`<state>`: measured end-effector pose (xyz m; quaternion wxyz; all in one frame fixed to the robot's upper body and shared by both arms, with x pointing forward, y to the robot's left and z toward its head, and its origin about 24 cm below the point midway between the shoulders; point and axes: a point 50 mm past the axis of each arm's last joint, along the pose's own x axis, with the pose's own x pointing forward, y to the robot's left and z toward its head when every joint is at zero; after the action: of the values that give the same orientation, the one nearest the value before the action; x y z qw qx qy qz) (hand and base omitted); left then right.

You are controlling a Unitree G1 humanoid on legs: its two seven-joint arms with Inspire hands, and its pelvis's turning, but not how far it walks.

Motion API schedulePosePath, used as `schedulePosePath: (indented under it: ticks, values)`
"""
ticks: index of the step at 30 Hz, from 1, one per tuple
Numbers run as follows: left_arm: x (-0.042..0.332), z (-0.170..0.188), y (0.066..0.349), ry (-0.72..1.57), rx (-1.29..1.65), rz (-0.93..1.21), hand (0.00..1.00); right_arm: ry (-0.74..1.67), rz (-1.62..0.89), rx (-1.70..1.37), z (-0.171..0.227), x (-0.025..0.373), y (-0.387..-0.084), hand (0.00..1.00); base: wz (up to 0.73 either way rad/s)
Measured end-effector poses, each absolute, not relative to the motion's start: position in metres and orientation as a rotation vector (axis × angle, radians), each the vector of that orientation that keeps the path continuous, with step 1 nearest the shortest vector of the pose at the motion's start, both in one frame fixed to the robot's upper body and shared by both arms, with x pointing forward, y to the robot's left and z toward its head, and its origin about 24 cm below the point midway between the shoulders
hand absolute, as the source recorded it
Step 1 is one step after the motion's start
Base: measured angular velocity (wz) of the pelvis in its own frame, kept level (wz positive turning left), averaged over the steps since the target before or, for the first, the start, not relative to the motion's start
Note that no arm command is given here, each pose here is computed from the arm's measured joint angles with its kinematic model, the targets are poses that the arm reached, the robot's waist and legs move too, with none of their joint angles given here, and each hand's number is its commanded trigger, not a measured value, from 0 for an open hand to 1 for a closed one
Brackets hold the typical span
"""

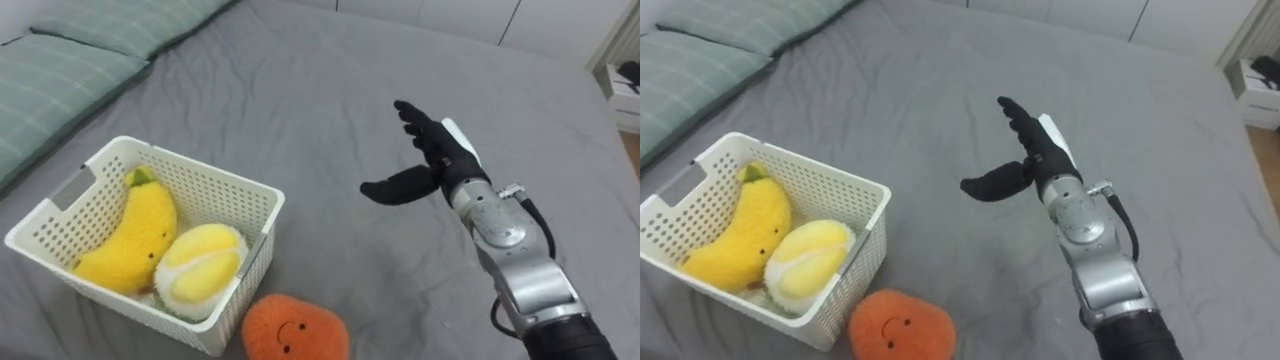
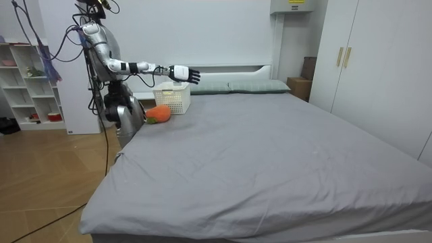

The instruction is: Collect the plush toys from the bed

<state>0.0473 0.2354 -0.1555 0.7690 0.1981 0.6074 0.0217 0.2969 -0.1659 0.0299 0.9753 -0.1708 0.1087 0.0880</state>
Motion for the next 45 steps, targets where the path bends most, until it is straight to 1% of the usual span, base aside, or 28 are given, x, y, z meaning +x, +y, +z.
schedulePosePath:
  ticks: [2,7,9,11,14,19,27,35,45]
  values:
    - [0.048,-0.156,0.235,1.324,0.42,0.05,0.0,0.245,0.198,-0.282,0.022,0.29,-0.163,0.0,-0.13]
    - [0.05,-0.156,0.234,1.316,0.394,0.066,0.0,0.342,0.25,-0.251,-0.006,0.266,-0.155,0.0,-0.1]
    - [0.052,-0.157,0.233,1.311,0.393,0.065,0.0,0.385,0.308,-0.25,-0.017,0.256,-0.148,0.0,-0.14]
    - [0.053,-0.158,0.232,1.306,0.383,0.074,0.0,0.442,0.418,-0.279,-0.03,0.243,-0.136,0.0,-0.14]
    - [0.055,-0.158,0.232,1.305,0.385,0.075,0.0,0.492,0.53,-0.272,-0.041,0.232,-0.125,0.0,-0.08]
    - [0.056,-0.158,0.232,1.303,0.388,0.077,0.0,0.515,0.635,-0.259,-0.043,0.226,-0.114,0.0,-0.05]
    - [0.054,-0.16,0.232,1.321,0.389,0.084,0.0,0.578,0.755,-0.213,-0.05,0.219,-0.109,0.0,0.0]
    - [0.052,-0.16,0.236,1.339,0.403,0.097,0.0,0.64,0.932,-0.203,-0.054,0.208,-0.097,0.0,0.0]
    - [0.05,-0.16,0.237,1.343,0.411,0.108,0.0,0.681,0.955,-0.36,-0.058,0.207,-0.101,0.0,0.04]
